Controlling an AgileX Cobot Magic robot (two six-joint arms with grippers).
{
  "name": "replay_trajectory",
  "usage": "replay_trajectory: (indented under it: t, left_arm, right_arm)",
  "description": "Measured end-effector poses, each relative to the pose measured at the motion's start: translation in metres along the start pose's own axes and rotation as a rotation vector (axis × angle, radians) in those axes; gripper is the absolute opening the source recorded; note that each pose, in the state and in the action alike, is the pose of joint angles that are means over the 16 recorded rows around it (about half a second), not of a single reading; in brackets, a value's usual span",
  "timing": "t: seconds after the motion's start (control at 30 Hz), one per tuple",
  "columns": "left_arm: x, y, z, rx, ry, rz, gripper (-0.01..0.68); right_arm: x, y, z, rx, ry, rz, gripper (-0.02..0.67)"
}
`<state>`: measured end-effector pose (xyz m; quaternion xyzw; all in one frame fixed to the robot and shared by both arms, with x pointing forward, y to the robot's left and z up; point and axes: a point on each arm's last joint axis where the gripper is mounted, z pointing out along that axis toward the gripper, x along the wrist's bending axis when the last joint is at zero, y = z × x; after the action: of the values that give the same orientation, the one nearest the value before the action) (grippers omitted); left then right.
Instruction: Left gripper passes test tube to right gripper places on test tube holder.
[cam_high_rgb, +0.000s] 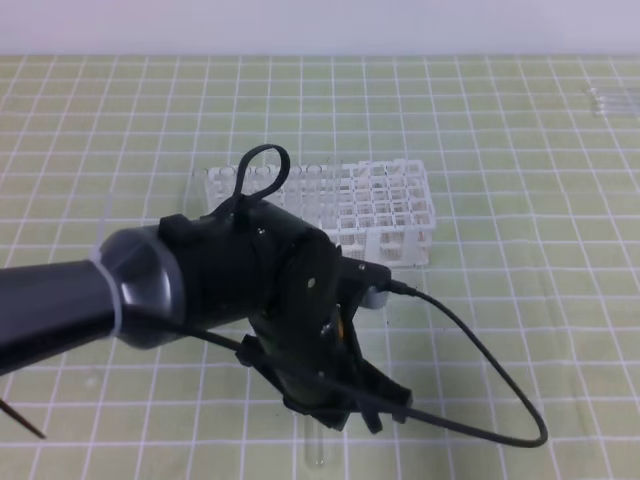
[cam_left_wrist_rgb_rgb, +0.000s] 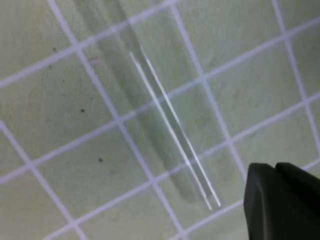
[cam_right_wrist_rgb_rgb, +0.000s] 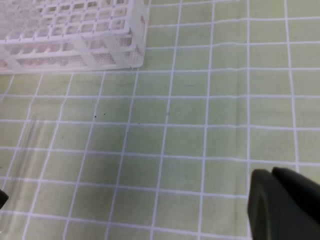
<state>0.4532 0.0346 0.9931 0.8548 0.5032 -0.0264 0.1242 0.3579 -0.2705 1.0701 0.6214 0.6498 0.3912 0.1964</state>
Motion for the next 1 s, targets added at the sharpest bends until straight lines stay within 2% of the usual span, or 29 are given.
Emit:
replay_trajectory:
  t: [0.27,0.47,0.83,1.0]
  left_arm:
    - [0.002,0.001,0.003,0.006,0.016,0.032,0.221]
    - [0.004,0.002,0.003,-0.008,0.038,-0.022,0.314]
    - [0.009,0.003,0.010,-0.001,0.125,-0.155,0.320]
    - [0.009,0.006,0.017,0.011,0.141,-0.164,0.319]
  right_arm:
    - [0.001,0.000,0.000,-0.001,0.008,-0.015,-0.016]
    - [0.001,0.000,0.000,-0.002,0.008,-0.015,-0.016]
    - [0.001,0.001,0.000,-0.009,0.008,-0.014,-0.016]
    - [0.001,0.001,0.000,-0.013,0.008,-0.013,-0.016]
